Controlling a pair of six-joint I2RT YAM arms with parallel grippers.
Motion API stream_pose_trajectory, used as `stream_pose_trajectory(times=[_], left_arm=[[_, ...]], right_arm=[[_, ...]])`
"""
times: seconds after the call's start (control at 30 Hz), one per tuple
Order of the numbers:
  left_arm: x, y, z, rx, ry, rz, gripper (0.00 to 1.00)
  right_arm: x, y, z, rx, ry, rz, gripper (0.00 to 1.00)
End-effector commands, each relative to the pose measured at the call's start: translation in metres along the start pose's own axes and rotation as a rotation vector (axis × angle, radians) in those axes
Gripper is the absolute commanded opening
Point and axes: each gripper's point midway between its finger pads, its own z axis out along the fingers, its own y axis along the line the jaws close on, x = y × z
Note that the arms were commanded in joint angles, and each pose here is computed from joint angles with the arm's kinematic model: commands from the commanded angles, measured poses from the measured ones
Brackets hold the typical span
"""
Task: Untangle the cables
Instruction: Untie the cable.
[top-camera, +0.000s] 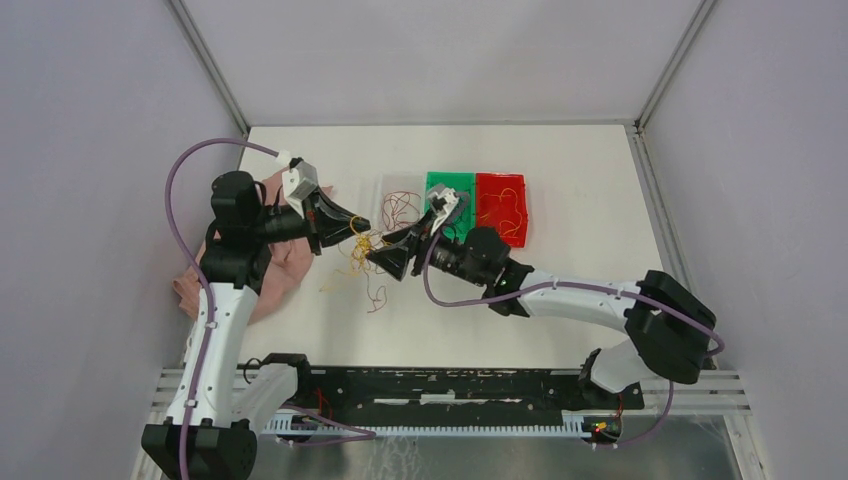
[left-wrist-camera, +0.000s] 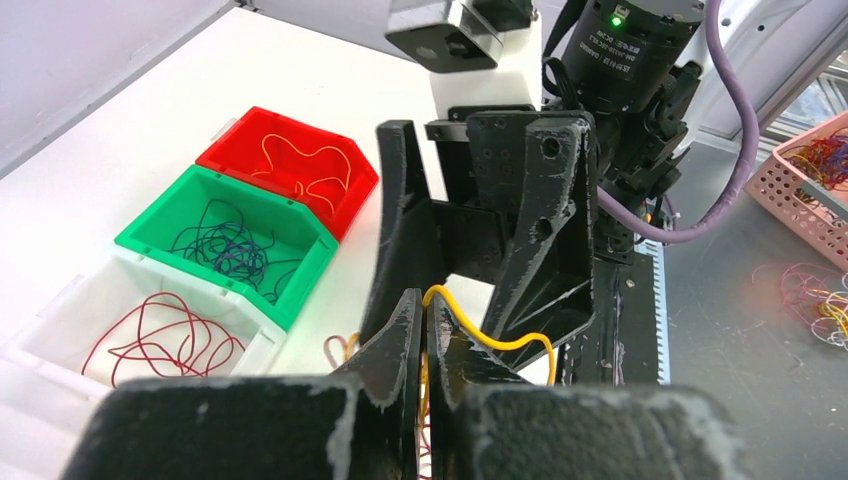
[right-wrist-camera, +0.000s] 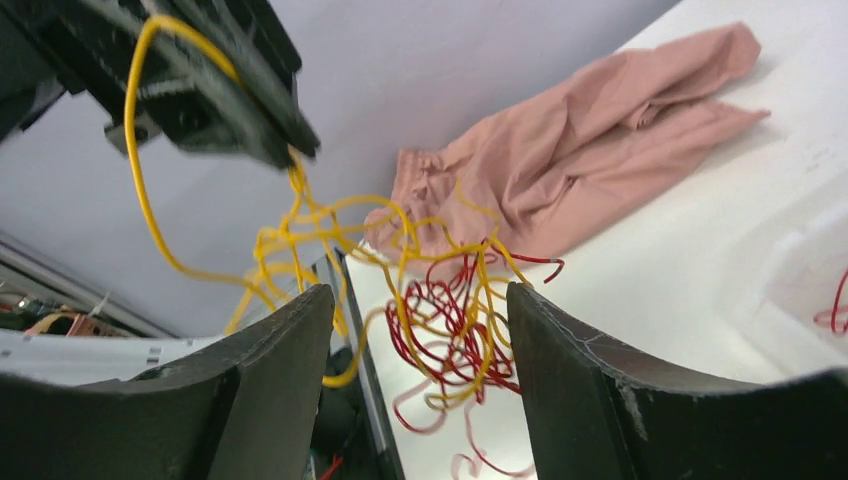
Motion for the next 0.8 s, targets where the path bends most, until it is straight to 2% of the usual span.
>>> stream_pose_trajectory(times=[0.0, 0.2, 0.37, 0.43, 0.77], left_arm=[[-0.018, -0.003, -0.001, -0.008, -0.020, 0.071, 0.04], [-0.016, -0.005, 0.000, -0.009, -0.019, 0.080, 0.04], [-0.015, -0.006, 0.001, -0.006, -0.017, 0.079, 0.04], [-0.014, -0.007, 0.001, -0.005, -0.017, 0.078, 0.04], [-0.014, -0.007, 0.004, -0.001, -0.013, 0.075, 0.04]], right_arm=[[-0.021, 0.015, -0.027, -0.051, -0.033, 0.035, 0.70], [-0.038, 0.016, -0.046, -0.013, -0.041, 0.037, 0.70], [-0.062, 0.007, -0.042, 0.077, -0.093, 0.008, 0.70], [-0.063, 0.002, -0.033, 0.104, -0.073, 0.001, 0.70], [-0.061, 0.026, 0.002, -0.064, -0.079, -0.004, 0.72]])
